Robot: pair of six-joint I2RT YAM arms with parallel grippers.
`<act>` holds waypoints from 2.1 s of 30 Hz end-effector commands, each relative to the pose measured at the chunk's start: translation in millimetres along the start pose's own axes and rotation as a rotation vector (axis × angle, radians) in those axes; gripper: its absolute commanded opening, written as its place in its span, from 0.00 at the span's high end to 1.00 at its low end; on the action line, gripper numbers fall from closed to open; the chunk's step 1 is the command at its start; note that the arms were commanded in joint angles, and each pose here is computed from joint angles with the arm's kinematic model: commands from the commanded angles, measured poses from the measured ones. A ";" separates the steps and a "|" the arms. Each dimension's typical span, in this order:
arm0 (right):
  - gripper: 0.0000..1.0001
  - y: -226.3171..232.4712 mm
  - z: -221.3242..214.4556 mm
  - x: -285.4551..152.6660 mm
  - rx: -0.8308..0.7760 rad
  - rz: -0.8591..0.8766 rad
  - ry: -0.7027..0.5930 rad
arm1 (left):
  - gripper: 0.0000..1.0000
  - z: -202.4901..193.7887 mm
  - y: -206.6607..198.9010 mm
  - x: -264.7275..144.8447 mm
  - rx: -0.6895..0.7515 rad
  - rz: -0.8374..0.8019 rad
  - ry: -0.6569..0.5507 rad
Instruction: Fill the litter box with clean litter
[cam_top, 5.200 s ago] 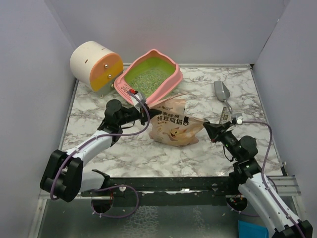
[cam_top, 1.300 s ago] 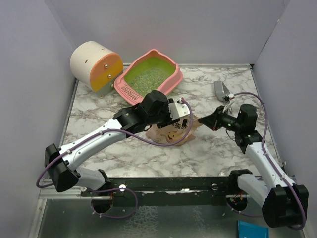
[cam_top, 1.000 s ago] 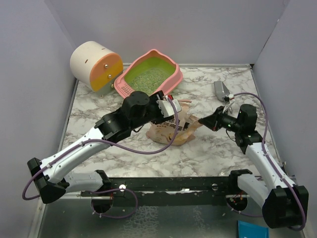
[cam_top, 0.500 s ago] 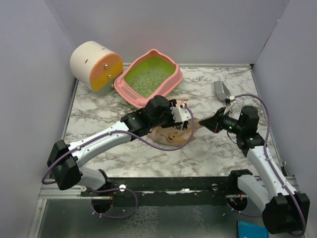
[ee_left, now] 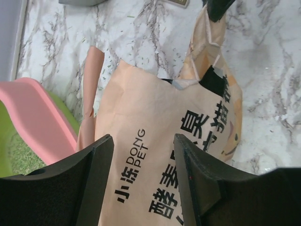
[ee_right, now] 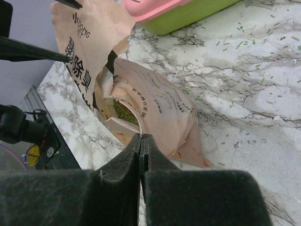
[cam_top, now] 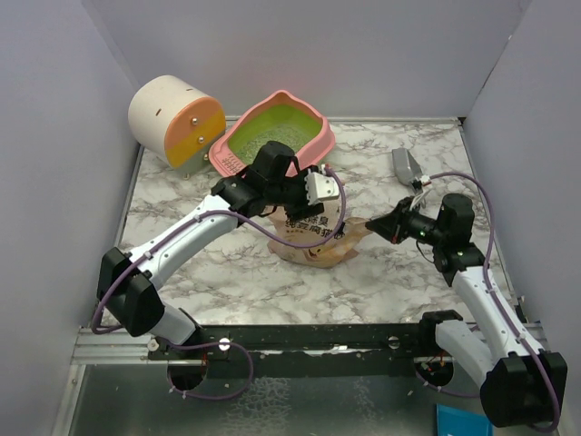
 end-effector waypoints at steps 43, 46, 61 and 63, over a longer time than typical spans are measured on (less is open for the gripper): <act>0.19 -8.4 -10.0 25.9 -0.066 0.200 -0.208 | 0.24 1.5 -23.6 12.7 0.274 0.109 0.110; 0.21 -1.6 -12.9 24.4 -0.075 0.270 -0.267 | 0.24 3.4 -25.0 11.0 0.276 0.113 0.091; 0.48 18.1 -18.6 14.4 -0.179 0.415 -0.345 | 0.26 4.1 -42.5 26.0 0.277 0.069 0.065; 0.64 17.0 -20.5 16.1 -0.163 0.419 -0.324 | 0.26 6.4 -44.4 27.7 0.283 0.066 0.062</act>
Point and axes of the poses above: each gripper's point midway between its finger pads, its own x axis out along the fingers, its own y axis along the line the jaws close on, z = x × y, the point moved 3 cm from there along -x, back along the fingers, and after that the axes turned 3 degrees about -x, right-handed, at the moved point
